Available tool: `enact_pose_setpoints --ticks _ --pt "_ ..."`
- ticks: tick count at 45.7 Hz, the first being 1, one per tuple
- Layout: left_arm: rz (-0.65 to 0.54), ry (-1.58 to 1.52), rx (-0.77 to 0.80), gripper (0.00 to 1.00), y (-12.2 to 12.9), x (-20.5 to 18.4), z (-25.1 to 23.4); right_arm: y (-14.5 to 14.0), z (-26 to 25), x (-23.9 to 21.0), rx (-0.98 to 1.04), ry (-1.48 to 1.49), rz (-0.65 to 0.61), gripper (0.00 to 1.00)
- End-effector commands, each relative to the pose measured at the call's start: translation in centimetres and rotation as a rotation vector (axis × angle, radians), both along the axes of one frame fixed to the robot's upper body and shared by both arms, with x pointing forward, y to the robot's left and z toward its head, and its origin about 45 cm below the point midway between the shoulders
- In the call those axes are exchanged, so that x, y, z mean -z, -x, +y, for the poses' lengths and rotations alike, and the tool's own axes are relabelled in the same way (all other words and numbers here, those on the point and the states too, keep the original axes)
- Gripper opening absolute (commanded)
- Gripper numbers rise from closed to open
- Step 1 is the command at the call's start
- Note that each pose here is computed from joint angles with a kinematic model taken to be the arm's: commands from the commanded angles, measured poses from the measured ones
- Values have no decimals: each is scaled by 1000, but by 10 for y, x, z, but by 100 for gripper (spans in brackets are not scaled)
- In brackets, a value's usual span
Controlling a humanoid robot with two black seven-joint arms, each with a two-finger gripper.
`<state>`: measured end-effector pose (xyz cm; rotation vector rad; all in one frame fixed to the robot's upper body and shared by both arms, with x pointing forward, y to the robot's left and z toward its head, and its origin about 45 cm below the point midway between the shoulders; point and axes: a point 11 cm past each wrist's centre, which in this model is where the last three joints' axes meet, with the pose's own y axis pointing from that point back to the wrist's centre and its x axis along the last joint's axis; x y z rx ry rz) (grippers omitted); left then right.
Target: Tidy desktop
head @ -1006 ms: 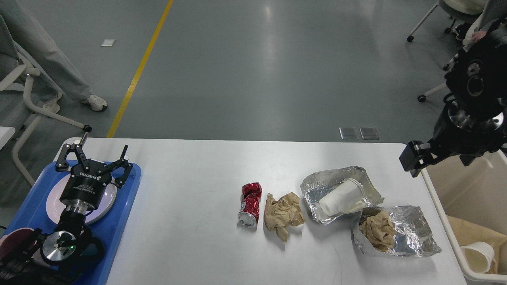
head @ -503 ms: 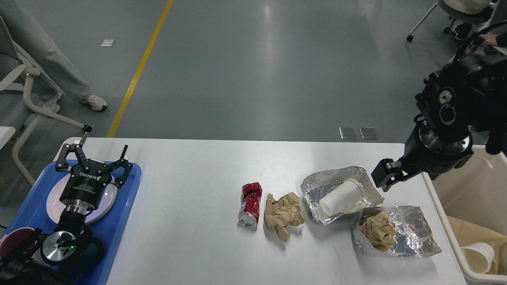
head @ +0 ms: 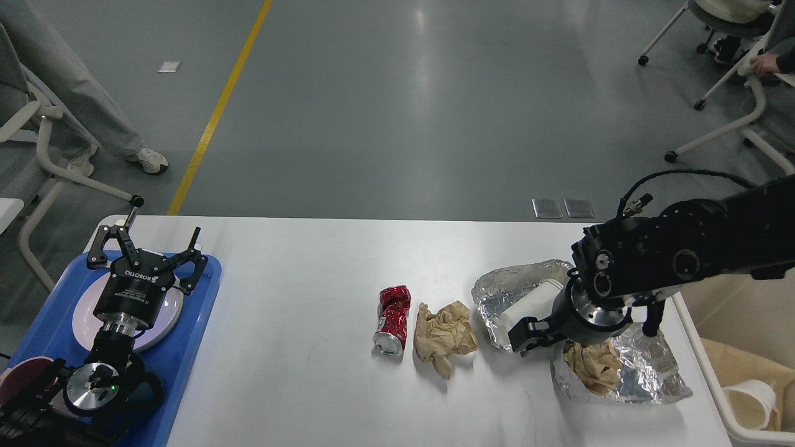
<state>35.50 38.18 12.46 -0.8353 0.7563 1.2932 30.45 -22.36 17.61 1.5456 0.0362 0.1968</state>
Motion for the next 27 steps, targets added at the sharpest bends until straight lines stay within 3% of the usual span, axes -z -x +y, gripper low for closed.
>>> enact_pose_setpoints --ticks 1,11,27 --pt "0 0 0 96 0 0 0 0 -3 24 9 13 8 100" --pt "-1 0 1 96 0 0 0 2 -8 63 32 37 23 100" --pt "-1 0 1 96 0 0 0 -3 -27 80 73 66 -3 100"
